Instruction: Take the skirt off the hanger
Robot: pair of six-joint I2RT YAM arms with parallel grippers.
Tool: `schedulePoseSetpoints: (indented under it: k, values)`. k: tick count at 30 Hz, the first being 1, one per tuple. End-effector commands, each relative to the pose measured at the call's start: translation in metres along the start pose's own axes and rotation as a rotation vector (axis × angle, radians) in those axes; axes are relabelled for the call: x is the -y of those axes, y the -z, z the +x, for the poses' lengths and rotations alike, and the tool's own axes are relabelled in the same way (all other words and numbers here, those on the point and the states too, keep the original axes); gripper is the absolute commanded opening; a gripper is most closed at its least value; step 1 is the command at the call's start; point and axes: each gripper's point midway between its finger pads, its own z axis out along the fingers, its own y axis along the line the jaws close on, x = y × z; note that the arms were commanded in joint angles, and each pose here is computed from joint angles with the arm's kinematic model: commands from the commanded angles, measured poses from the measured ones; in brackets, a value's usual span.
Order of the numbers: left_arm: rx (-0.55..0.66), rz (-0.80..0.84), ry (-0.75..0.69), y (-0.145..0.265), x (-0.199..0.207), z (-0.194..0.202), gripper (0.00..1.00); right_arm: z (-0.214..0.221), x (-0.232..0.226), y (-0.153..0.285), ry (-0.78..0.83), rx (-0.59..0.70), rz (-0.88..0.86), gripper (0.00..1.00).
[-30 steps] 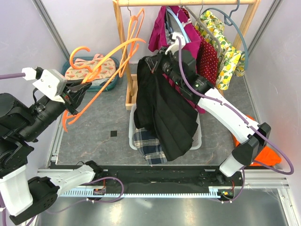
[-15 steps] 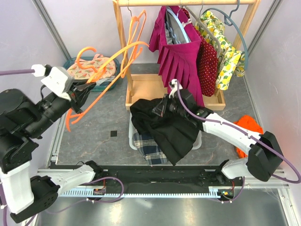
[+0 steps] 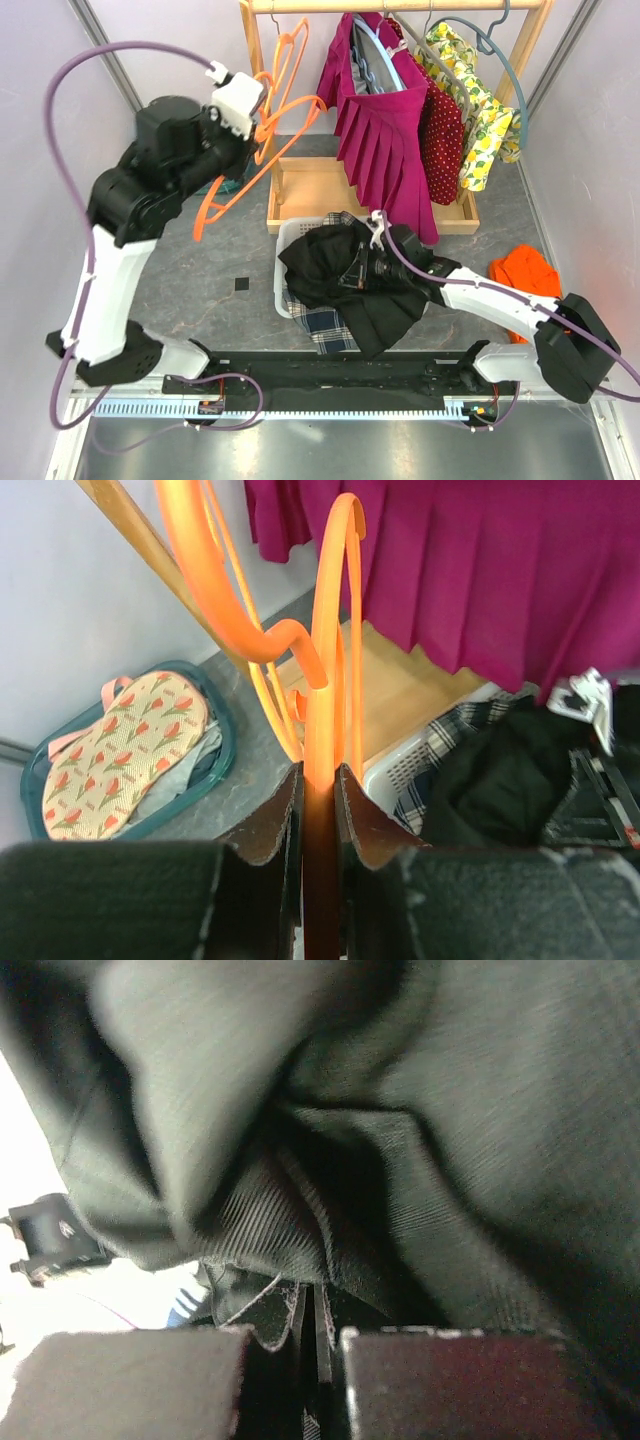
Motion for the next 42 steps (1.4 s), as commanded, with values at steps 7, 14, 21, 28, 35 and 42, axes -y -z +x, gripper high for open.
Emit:
schedulePoseSetpoints:
  k: [7,14,21,28,35,42]
  values:
    - [0.019,-0.168,0.066,-0.039,-0.028,-0.032,0.02,0.085,0.068,-0.032,-0.043,-0.165,0.084,0.00]
    - [0.124,-0.193,0.079,-0.058,-0.034,-0.067,0.02,0.100,0.102,-0.042,-0.023,-0.132,0.149,0.00]
    - [0.240,-0.220,0.046,-0.091,-0.037,-0.097,0.02,0.088,0.101,-0.036,0.048,-0.033,0.182,0.00]
    - [0.277,-0.366,-0.067,-0.141,-0.057,-0.106,0.02,0.078,0.074,-0.023,0.112,0.036,0.147,0.00]
    - [0.299,-0.482,-0.162,-0.169,-0.073,-0.112,0.02,0.071,0.067,-0.012,0.104,0.083,0.120,0.00]
    - [0.216,-0.536,-0.179,-0.191,-0.088,-0.086,0.02,0.075,0.068,-0.005,0.093,0.084,0.111,0.00]
